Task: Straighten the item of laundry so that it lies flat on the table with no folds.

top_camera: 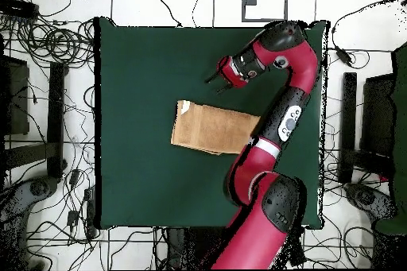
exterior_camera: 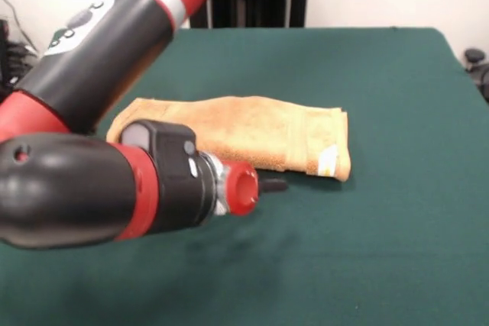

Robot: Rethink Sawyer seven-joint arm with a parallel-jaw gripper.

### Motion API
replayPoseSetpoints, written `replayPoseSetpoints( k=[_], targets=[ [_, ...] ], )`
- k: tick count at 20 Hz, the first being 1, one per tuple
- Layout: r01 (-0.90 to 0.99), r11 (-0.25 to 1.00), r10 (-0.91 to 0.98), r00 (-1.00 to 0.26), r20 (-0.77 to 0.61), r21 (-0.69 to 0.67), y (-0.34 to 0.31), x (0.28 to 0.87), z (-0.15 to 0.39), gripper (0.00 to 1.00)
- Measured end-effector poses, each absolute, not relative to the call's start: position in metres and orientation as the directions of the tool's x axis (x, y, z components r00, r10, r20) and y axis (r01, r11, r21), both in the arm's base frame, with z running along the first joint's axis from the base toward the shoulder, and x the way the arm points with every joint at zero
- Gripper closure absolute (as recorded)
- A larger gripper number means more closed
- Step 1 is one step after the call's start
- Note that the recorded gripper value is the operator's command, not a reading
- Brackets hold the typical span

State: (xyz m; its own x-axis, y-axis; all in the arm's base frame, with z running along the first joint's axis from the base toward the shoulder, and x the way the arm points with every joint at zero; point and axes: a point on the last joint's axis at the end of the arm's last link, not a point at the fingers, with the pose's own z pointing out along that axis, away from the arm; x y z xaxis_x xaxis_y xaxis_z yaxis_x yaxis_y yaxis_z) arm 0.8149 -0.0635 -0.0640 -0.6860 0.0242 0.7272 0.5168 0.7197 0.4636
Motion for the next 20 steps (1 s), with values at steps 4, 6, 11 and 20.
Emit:
replayPoseSetpoints(
  k=[4, 6, 11, 20],
  targets=[
    [0.560, 0.713, 0.070, -0.656, 0.751, 0.422, -0.047, 0.839, -0.058, 0.00],
    [0.568, 0.709, 0.078, -0.652, 0.754, 0.418, -0.044, 0.845, -0.053, 0.00],
    [0.589, 0.672, 0.079, -0.660, 0.747, 0.450, -0.034, 0.872, -0.022, 0.00],
    [0.592, 0.595, 0.031, -0.692, 0.721, 0.543, -0.031, 0.894, 0.023, 0.00]
  ],
)
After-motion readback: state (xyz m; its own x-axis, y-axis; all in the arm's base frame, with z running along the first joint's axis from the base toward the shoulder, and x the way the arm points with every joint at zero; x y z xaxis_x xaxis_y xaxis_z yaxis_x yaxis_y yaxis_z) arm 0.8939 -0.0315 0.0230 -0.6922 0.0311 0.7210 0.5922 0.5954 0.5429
